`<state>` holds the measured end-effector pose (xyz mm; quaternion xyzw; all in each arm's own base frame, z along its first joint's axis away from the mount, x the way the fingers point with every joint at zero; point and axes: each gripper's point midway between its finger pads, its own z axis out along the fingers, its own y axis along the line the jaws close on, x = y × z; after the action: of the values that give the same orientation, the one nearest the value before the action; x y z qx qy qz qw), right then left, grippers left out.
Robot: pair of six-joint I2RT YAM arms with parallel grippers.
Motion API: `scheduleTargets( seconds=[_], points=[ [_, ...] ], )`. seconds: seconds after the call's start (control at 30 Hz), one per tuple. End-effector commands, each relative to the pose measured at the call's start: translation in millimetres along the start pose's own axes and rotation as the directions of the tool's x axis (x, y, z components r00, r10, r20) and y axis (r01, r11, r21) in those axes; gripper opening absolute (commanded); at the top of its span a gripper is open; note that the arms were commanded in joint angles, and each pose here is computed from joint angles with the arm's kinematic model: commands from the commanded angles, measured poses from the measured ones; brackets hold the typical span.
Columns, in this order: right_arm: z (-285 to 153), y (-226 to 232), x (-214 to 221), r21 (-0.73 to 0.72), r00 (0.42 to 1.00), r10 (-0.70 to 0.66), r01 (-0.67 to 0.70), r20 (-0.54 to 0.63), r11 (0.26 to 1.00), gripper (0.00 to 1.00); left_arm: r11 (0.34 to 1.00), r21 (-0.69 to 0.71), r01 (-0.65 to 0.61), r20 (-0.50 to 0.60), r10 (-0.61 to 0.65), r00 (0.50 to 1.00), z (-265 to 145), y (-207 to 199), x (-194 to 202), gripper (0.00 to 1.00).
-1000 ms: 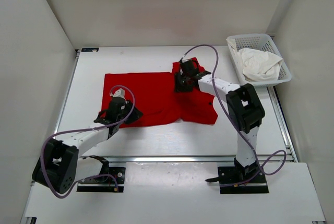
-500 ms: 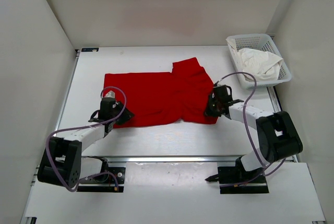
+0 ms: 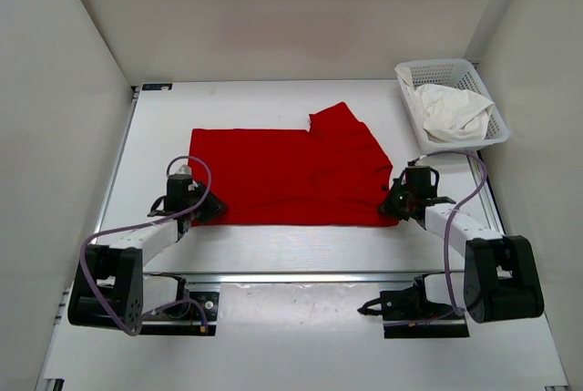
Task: Fold and stack the t-shirts
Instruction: Fold the flattened tshirt in 1/3 of the way
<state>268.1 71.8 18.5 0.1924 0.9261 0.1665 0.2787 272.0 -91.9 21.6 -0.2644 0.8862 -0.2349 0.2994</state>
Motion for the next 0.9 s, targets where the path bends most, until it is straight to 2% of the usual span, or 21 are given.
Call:
scheduleTargets(
  seconds=[0.0,0.07,0.1,0.13,0.2,0.23,0.27,0.3,0.33,0.43,0.57,0.77,0.87],
  points=[
    [-12,-4,-2,0.038,0.999,-0.032,0.031,0.004,0.999,0.06,1.0,-0.025,-0.002,0.036,0.003,0.999,-10,7,-7,0.37],
    [-22,24,-16,-0.016,0.995,-0.095,0.096,0.033,0.995,0.14,0.997,-0.026,-0.071,0.087,0.073,0.993,-17,-9,-17,0.38],
    [-25,43,-18,-0.044,0.989,-0.143,0.145,0.04,0.988,0.16,0.991,0.014,-0.134,0.093,0.133,0.987,-22,-33,-15,0.39],
    [-24,51,-17,-0.058,0.986,-0.161,0.163,0.037,0.985,0.18,0.988,0.0,-0.156,0.119,0.154,0.981,-23,-38,-18,0.39],
    [-20,88,-6,-0.131,0.967,-0.25,0.253,0.039,0.959,0.18,0.968,0.059,-0.245,0.104,0.238,0.966,-24,-76,-1,0.39],
    [-18,98,-4,-0.151,0.963,-0.268,0.27,0.036,0.951,0.15,0.966,0.075,-0.248,0.098,0.24,0.966,-23,-85,4,0.38],
    [-11,112,6,-0.181,0.953,-0.302,0.298,0.007,0.937,0.05,0.956,0.108,-0.273,0.064,0.267,0.962,-19,-98,19,0.38],
    [-4,122,18,-0.205,0.941,-0.337,0.326,-0.02,0.923,0.0,0.949,0.118,-0.291,0.029,0.29,0.957,-12,-103,32,0.37],
    [0,130,17,-0.21,0.937,-0.349,0.339,-0.012,0.917,0.0,0.949,0.132,-0.287,0.008,0.289,0.957,-10,-106,39,0.36],
    [18,147,34,-0.236,0.91,-0.413,0.394,-0.035,0.888,0.0,0.95,0.129,-0.286,-0.045,0.294,0.955,7,-101,57,0.34],
    [32,138,62,-0.218,0.888,-0.443,0.412,-0.122,0.885,0.0,0.963,0.102,-0.249,-0.111,0.259,0.959,17,-73,69,0.33],
    [21,104,86,-0.192,0.886,-0.427,0.394,-0.181,0.899,0.0,0.973,0.062,-0.224,-0.146,0.23,0.962,7,-35,82,0.34],
    [13,92,92,-0.186,0.883,-0.421,0.387,-0.207,0.903,0.0,0.969,0.088,-0.23,-0.174,0.242,0.954,1,-37,95,0.33]
  ],
)
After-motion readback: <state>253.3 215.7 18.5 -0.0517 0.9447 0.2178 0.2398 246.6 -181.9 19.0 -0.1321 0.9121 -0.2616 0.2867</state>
